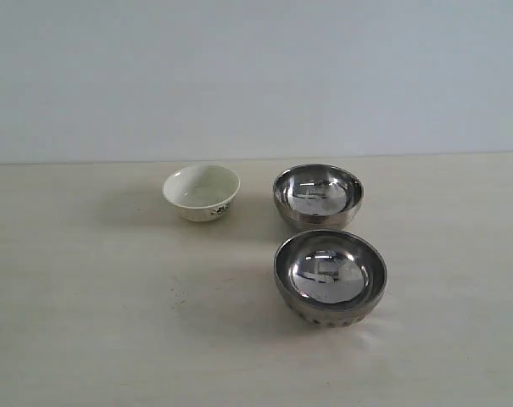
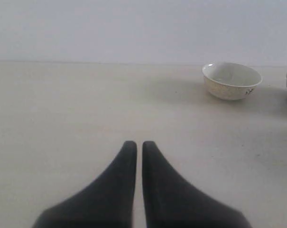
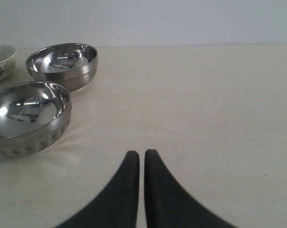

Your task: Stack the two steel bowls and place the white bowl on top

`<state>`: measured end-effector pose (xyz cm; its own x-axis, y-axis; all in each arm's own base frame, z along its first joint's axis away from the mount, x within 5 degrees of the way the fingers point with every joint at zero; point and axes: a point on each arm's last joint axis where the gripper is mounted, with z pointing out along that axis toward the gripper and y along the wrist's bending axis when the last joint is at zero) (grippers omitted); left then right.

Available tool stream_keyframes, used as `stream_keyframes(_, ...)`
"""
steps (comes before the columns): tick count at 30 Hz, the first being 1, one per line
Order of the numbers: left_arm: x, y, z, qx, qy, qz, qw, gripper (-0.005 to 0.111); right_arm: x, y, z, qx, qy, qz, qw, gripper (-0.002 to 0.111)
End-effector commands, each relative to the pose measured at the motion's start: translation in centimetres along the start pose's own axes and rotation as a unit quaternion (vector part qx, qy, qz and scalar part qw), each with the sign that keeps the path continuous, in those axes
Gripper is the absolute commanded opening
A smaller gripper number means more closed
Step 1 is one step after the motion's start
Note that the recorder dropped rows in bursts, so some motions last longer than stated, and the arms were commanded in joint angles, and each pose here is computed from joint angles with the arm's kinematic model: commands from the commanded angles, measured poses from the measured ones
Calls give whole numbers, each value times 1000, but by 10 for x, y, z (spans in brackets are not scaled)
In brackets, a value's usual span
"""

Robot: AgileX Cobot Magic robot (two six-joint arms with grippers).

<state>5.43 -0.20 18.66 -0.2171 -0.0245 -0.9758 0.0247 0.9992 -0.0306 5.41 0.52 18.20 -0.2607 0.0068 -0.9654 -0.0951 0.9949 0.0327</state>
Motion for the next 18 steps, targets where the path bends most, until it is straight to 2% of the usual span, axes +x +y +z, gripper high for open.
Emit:
stream_keyframes(1, 1, 0, 0, 0, 1, -7, 1000, 4, -1, 0, 0, 3, -3, -1, 1000, 0)
stream_keyframes(3, 1, 0, 0, 0, 1, -7, 1000, 4, -1, 0, 0, 3, -3, -1, 1000, 0)
stream_keyframes(5, 1, 0, 0, 0, 1, -7, 1000, 4, 1, 1, 0, -4, 7, 48, 999, 0)
stream_keyframes(7, 1, 0, 0, 0, 1, -7, 1000, 4, 1, 5, 0, -25, 9, 188, 982, 0)
stream_keyframes(8, 1, 0, 0, 0, 1, -7, 1000, 4, 0, 9, -1, -45, 15, 313, 949, 0)
stream_keyframes(9, 1, 0, 0, 0, 1, -7, 1000, 4, -1, 12, -1, -59, 22, 405, 912, 0)
stream_keyframes(10, 1, 0, 0, 0, 1, -7, 1000, 4, -1, 13, -1, -65, 24, 436, 898, 0)
stream_keyframes(11, 1, 0, 0, 0, 1, -7, 1000, 4, -2, 13, -1, -67, 24, 446, 892, 0)
stream_keyframes(18, 1, 0, 0, 0, 1, -7, 1000, 4, -5, 12, -1, -69, 5, 445, 893, 0)
